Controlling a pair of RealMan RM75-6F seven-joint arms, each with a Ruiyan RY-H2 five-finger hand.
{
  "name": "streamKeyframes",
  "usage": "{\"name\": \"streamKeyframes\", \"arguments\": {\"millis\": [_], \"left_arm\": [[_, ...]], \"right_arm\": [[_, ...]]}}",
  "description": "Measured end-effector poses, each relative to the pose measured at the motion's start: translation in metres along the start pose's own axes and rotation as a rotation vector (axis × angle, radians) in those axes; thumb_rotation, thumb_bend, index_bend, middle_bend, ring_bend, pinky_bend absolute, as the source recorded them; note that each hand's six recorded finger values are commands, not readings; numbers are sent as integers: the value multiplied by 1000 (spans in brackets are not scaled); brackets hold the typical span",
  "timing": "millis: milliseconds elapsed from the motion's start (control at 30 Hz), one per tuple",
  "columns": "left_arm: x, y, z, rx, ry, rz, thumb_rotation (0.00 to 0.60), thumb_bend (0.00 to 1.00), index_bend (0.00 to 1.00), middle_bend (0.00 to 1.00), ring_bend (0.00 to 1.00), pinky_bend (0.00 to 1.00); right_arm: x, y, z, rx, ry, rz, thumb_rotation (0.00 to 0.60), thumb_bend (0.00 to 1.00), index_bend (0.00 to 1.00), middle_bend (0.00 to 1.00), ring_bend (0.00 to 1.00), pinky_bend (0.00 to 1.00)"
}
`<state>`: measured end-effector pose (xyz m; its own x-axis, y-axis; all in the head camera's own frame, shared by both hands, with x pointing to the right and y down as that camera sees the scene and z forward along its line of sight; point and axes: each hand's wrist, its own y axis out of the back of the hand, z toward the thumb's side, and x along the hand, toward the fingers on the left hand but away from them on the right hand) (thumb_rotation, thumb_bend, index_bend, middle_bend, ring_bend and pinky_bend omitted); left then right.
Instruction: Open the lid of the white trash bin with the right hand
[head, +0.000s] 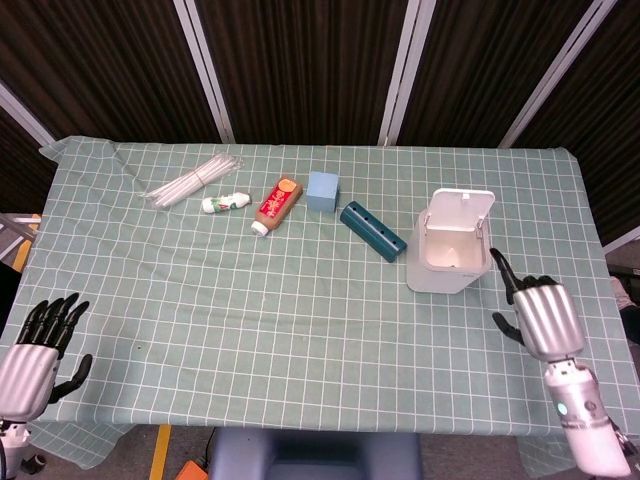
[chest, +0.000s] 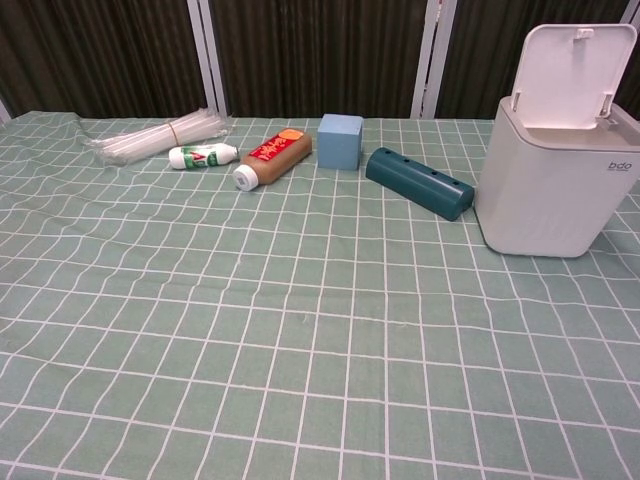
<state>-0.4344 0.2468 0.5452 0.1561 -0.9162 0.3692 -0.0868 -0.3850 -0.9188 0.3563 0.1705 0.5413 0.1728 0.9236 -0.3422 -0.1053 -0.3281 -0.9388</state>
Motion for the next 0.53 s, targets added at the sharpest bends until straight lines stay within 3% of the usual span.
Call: {"name": "streamKeyframes", "arguments": {"millis": [233, 533], "left_arm": [[7, -7, 2, 10, -8, -14, 600, 451, 0, 0, 0, 7], [14, -14, 6, 25, -15, -26, 600, 450, 0, 0, 0, 7]], "right_arm": [[59, -42, -25, -26, -15, 75, 600, 311, 0, 0, 0, 0], [72, -37, -38, -95, -20, 41, 600, 311, 0, 0, 0, 0]]}}
